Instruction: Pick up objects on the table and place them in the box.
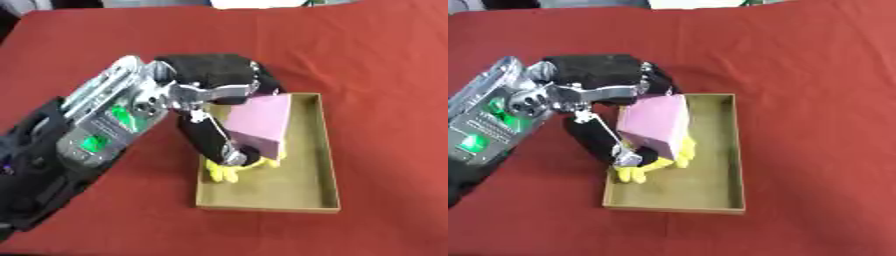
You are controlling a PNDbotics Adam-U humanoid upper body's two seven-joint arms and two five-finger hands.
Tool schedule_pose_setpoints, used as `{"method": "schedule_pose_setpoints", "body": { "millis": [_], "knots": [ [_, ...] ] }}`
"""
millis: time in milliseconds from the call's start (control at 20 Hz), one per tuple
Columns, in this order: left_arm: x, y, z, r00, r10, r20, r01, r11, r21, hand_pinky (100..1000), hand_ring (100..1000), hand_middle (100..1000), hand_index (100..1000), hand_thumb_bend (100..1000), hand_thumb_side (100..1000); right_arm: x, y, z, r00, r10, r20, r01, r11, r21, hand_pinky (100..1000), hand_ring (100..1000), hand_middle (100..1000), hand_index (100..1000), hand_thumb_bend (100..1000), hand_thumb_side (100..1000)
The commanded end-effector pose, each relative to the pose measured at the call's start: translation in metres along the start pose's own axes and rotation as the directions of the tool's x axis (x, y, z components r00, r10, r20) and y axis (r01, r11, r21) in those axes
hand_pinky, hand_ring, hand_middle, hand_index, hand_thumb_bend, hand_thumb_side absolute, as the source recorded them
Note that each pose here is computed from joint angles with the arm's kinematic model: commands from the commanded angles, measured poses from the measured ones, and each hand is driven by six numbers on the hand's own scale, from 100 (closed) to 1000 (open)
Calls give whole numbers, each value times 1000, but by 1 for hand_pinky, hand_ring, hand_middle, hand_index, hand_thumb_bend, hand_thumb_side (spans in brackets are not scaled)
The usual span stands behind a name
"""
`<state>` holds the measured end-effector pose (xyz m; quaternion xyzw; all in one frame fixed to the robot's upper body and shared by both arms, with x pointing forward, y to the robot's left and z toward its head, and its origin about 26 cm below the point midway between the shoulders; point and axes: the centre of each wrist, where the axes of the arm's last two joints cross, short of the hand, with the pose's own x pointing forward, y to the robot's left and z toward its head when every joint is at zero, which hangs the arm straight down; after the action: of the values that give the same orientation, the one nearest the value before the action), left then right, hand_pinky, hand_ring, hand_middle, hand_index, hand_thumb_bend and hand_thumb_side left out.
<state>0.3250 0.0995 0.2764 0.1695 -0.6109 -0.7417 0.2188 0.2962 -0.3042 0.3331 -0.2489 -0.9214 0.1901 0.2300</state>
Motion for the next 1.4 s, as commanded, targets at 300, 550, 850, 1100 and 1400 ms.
{"method": "schedule_pose_setpoints", "body": {
  "millis": [300,550,850,1100,1400],
  "knots": [
    [-5,-5,-8,995,-97,-1,97,995,-34,767,839,750,869,615,356,6,-7,-3,999,21,24,-20,1000,-15,721,651,594,822,100,955],
    [-9,-4,-7,985,-170,-30,169,985,-43,803,876,766,871,789,421,6,-6,-2,1000,19,20,-19,1000,-15,720,650,593,821,100,958],
    [-7,6,0,973,-224,-45,225,974,9,806,884,769,872,818,452,5,-6,-2,1000,19,14,-19,1000,-16,720,650,592,820,100,957],
    [-3,12,7,980,-197,-38,200,977,72,780,864,746,856,750,461,5,-7,-1,1000,21,14,-20,1000,-16,721,651,592,819,100,955],
    [3,32,39,993,-111,-27,115,965,236,766,855,743,865,597,497,5,-8,-1,1000,23,18,-23,999,-27,721,652,594,819,100,948]
  ]
}}
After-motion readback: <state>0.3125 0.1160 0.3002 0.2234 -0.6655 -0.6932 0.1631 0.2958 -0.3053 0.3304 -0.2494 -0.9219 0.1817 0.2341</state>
